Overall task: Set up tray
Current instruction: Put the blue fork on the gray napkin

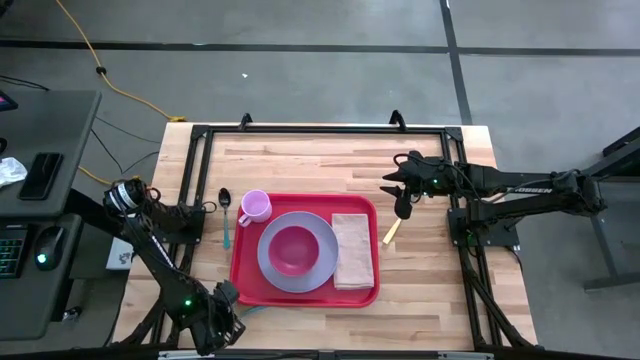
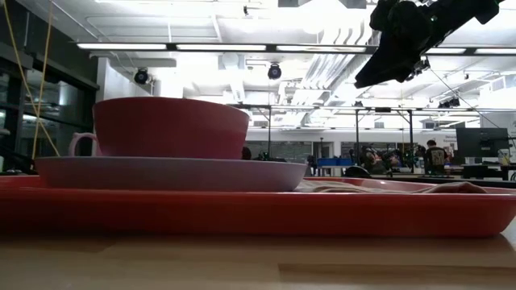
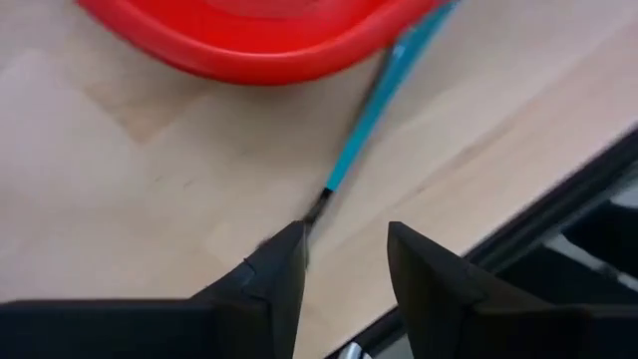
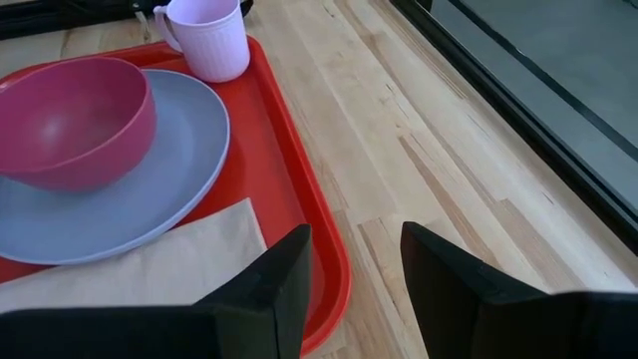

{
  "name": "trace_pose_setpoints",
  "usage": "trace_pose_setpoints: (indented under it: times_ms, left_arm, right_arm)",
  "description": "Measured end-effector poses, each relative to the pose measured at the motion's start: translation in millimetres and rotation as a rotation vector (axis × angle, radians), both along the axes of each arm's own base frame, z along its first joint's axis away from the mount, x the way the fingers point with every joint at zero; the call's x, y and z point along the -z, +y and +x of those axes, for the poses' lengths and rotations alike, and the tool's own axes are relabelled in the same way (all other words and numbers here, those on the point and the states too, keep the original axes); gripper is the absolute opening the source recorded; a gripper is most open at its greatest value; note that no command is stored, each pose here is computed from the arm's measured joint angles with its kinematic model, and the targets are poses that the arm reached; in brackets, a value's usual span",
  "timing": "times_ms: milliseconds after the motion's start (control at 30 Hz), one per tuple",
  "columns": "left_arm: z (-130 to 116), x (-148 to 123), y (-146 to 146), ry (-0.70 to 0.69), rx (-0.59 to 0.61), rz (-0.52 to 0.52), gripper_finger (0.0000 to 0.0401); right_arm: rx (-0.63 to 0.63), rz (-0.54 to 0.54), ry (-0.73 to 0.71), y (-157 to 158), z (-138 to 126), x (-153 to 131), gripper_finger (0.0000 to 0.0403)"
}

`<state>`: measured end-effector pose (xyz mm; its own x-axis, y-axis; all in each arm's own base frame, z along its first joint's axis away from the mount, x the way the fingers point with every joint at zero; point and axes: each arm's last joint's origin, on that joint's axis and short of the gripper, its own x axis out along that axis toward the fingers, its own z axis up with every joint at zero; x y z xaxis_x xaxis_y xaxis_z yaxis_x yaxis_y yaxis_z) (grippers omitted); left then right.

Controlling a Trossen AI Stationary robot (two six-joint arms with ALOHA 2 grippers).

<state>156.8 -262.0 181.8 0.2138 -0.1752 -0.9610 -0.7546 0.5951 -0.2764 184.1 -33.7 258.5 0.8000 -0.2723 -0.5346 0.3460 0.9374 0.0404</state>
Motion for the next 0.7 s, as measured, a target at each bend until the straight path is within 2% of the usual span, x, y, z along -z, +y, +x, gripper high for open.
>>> trace_pose_setpoints:
  times_ms: [367,700]
  left_arm:
    - [1.5,16.8,-6.0,0.058,0.088,0.019,0.0178]
    - [2.2,31.6,-8.7,0.103,0.118,0.052,0.0177]
  right_arm:
    - [0.000,0.001,0.000,0.0,0.0,0.0,0.0136]
    - [0.008,0.011,-0.019,-0.1,0.7,-1.2,0.0136]
